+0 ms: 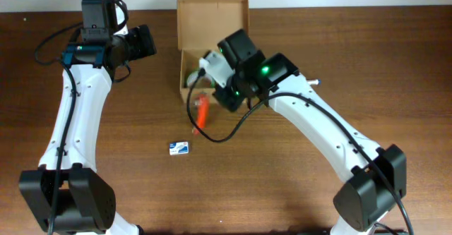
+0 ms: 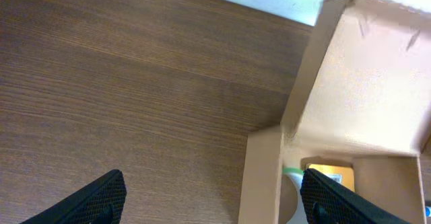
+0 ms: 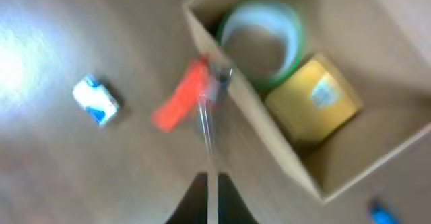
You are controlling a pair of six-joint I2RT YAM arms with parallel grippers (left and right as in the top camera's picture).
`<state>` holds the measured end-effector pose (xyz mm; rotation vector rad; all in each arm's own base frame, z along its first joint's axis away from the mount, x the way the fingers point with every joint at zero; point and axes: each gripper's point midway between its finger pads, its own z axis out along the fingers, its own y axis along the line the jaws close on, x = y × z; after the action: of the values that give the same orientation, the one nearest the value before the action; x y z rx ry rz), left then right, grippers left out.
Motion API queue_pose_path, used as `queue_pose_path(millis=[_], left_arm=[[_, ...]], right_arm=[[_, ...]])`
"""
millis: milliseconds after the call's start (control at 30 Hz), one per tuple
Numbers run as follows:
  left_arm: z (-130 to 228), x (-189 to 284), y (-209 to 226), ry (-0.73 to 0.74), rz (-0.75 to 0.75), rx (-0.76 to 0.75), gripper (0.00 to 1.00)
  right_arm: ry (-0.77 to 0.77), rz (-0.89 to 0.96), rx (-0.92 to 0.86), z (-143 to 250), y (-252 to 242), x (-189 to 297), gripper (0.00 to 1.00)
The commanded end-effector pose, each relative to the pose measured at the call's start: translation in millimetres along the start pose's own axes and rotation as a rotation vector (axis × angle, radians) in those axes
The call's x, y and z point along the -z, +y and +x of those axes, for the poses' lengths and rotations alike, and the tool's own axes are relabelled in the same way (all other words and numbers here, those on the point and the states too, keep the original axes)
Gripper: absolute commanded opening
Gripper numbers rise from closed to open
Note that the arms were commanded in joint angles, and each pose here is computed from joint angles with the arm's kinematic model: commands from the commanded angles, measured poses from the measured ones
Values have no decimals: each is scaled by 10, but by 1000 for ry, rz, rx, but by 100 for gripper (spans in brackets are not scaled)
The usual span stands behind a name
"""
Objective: Pack container
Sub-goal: 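Lift the red stapler with the right gripper toward the box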
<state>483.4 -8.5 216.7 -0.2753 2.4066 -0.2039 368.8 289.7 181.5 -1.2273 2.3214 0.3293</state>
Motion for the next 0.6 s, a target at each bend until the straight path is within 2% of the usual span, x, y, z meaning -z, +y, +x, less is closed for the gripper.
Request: queue_pose_path(millis=[0,133,300,567], left_arm=[[22,-38,-11,7,6,-19,83],[-4,-38,-22,-4,11,-20,83],[3,38,-31,0,12,-20,83],[-102,359,-83,-57,25,-70,82]], right_arm=[[-77,85,107,-225,-141,134,4],[-119,167,151,-356,-288,166,4],[-45,180,-7,-156,-308,158,4],[-109,179,-106,-295,-270,474,3]])
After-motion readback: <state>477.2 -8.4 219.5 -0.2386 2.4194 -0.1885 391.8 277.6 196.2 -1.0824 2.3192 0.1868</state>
